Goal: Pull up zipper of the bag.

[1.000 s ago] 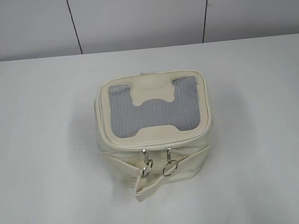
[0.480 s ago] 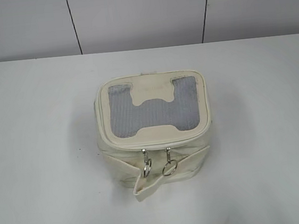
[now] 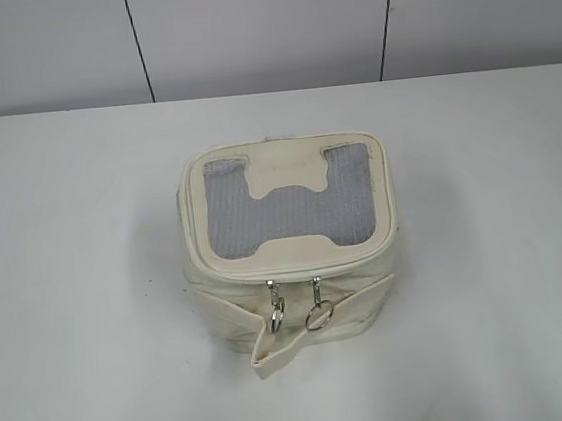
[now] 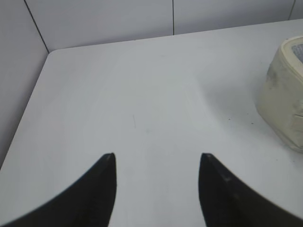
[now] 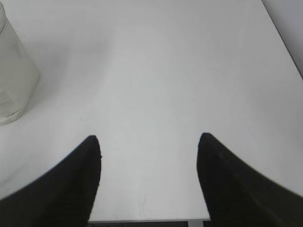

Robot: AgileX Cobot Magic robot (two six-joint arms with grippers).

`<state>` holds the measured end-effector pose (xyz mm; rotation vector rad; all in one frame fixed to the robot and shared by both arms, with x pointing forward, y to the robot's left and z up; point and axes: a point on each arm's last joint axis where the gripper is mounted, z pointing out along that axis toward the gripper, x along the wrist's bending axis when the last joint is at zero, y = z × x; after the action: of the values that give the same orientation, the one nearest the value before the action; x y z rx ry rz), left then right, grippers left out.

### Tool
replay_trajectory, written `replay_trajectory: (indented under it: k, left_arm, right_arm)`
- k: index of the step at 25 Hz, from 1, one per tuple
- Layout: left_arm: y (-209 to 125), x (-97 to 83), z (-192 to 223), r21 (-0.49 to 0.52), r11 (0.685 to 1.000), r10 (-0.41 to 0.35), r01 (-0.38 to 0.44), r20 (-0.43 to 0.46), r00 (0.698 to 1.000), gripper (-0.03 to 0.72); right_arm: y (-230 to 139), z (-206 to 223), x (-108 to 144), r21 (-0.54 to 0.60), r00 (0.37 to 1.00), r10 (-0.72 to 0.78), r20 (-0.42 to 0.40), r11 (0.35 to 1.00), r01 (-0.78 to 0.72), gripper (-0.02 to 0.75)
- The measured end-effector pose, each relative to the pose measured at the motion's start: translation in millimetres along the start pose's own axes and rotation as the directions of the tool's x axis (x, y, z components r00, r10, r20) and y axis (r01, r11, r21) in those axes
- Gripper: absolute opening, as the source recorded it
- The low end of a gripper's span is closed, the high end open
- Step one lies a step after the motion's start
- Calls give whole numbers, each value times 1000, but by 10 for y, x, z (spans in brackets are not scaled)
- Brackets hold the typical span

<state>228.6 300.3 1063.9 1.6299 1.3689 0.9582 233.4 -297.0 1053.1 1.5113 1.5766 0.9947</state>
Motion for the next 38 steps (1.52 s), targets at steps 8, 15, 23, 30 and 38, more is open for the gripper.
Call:
replay_trajectory:
  k: [8, 15, 23, 30, 38]
  left_arm:
    - [0, 0, 0, 0, 1000, 0, 0, 0, 1000, 412]
    - [0, 0, 0, 0, 1000, 0, 0, 0, 1000, 394]
    - [0, 0, 0, 0, 1000, 0, 0, 0, 1000, 391]
    - [0, 0, 0, 0, 1000, 0, 0, 0, 1000, 368]
    - [0, 0, 0, 0, 1000, 0, 0, 0, 1000, 354]
  right_arm:
    - [0, 0, 0, 0, 1000, -1, 0, 1000, 1, 505]
    - [1, 0, 0, -1, 1000, -1, 0, 1000, 1, 505]
    - [1, 0, 0, -1, 1000, 0, 0, 1000, 0, 505]
    - [1, 0, 0, -1, 1000, 0, 0, 1000, 0, 505]
    - [1, 0, 0, -1, 1000, -1, 0, 1000, 1, 505]
